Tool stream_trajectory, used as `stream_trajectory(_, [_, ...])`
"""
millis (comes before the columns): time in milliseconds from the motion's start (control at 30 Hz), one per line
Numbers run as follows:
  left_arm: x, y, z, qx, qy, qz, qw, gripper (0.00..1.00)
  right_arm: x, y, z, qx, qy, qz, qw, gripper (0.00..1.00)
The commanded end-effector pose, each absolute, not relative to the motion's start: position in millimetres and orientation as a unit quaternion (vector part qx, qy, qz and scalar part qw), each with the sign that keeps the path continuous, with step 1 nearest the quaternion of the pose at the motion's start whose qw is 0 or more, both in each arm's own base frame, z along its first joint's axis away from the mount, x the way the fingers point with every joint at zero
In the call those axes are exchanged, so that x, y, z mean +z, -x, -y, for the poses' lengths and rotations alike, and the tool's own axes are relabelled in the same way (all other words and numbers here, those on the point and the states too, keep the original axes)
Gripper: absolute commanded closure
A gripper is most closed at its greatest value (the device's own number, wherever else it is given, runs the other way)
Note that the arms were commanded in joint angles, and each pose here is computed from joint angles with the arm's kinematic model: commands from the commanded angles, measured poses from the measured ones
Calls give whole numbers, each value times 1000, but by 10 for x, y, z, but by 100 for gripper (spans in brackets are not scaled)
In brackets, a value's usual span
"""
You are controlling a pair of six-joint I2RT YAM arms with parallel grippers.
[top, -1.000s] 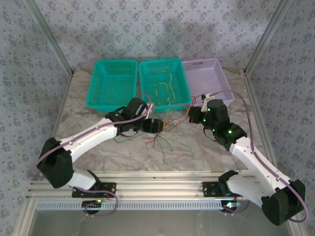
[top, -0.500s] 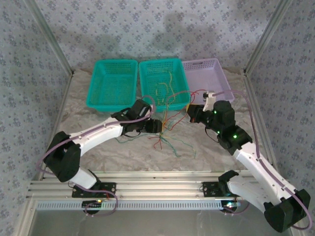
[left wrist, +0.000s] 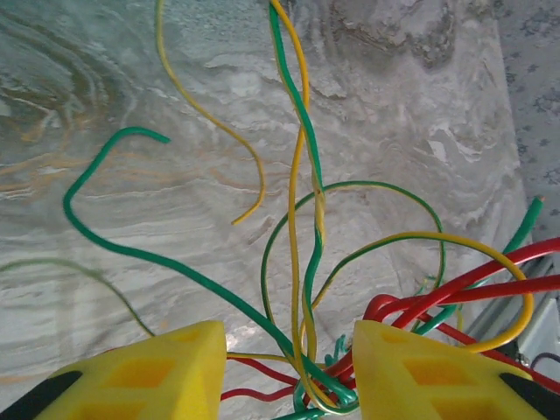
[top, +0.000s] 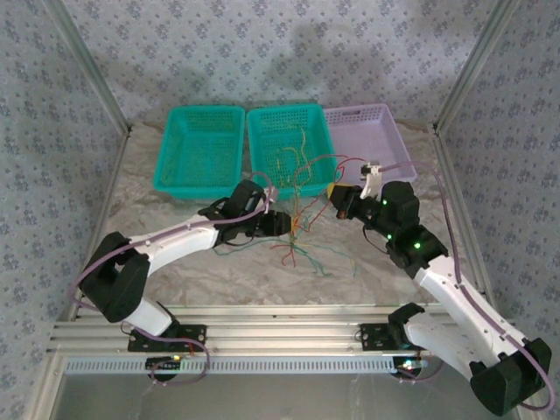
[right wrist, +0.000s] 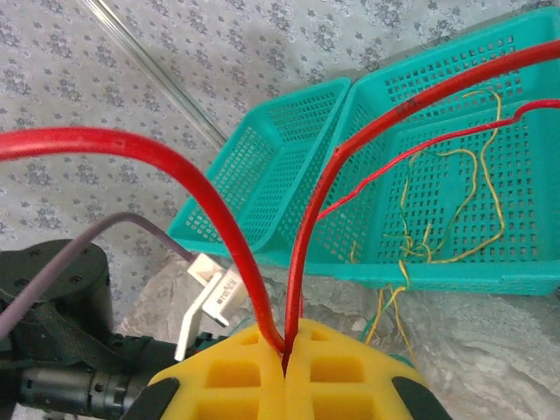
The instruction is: Untangle the cables
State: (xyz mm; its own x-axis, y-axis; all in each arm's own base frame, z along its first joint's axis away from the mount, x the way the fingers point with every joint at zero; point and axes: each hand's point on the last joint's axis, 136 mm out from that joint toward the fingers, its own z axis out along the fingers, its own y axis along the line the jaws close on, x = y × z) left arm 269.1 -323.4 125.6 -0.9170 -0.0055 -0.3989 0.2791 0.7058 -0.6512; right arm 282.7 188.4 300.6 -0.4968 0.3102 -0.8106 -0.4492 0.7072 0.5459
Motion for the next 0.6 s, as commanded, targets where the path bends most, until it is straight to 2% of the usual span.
stream_trajectory(0, [1247,-2684,3359,-414,-67,-891,175,60,3086,-2806,-1966,407,50,-763,500,100])
stream_trajectory(33, [1221,-2674,3349,-412,-67,-892,174,60,3094,-2806,-1972,409,50,-761,500,100])
stream_trajectory(100, [1190,-2663,3335,-410,-67,-894,171,54,3087,-2820,-1983,412,48,-761,499,100])
stream_trajectory(167, [1184,-2641,3345,-415,-68,-892,167,40,3080,-2837,-2006,419,46,-759,496,100])
stream_trajectory(233, [1183,-2644,3352,-421,-61,-890,167,40,3080,-2847,-2033,426,45,-757,493,100])
stream_trajectory(300, [1176,-2649,3370,-429,-53,-886,166,45,3073,-2865,-2049,430,42,-756,492,100])
stream_trajectory(567, [1146,-2682,3386,-439,-36,-883,163,86,3042,-2872,-2068,431,42,-758,488,100])
